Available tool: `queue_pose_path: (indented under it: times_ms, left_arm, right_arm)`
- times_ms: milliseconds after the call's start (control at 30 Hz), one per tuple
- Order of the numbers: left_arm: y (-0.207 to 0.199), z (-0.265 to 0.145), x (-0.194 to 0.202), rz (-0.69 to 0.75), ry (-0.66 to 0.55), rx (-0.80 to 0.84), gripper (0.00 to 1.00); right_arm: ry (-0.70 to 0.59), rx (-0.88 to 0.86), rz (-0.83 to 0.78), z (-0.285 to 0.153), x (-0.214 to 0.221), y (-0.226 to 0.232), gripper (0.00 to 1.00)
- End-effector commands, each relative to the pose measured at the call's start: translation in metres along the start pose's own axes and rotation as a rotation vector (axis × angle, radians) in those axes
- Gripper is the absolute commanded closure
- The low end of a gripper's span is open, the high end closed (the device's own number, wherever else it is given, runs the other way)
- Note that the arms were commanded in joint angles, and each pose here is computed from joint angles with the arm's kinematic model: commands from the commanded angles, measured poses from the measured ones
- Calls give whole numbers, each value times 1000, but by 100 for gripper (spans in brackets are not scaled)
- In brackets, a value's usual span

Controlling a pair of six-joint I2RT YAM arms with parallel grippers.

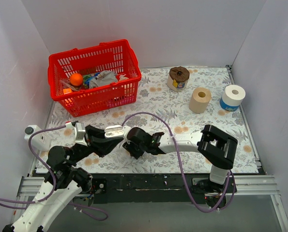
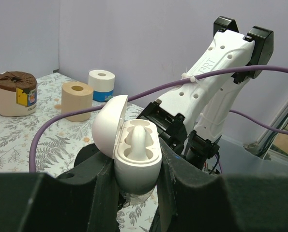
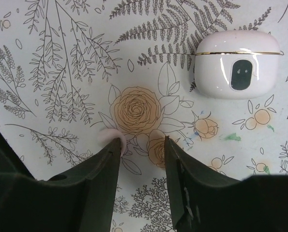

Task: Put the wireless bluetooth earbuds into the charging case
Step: Pick up the earbud from the center of the board.

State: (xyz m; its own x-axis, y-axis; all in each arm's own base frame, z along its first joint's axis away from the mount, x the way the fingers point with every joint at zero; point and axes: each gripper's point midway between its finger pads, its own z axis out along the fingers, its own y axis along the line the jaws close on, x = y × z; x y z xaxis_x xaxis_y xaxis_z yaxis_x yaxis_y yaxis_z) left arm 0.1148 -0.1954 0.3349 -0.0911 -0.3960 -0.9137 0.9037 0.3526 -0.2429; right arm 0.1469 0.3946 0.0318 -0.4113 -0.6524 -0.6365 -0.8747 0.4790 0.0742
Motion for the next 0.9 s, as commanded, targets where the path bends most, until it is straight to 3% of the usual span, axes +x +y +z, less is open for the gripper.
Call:
queue_pose_path:
  times_ms: [0, 867]
  left_arm:
    - [3, -2, 2, -2, -5, -16, 100]
    - [1, -4, -1, 0, -13, -19, 100]
  right_arm:
    - [-37, 2, -11, 2, -16, 4, 51]
    - [-73, 89, 36, -11, -30, 0, 51]
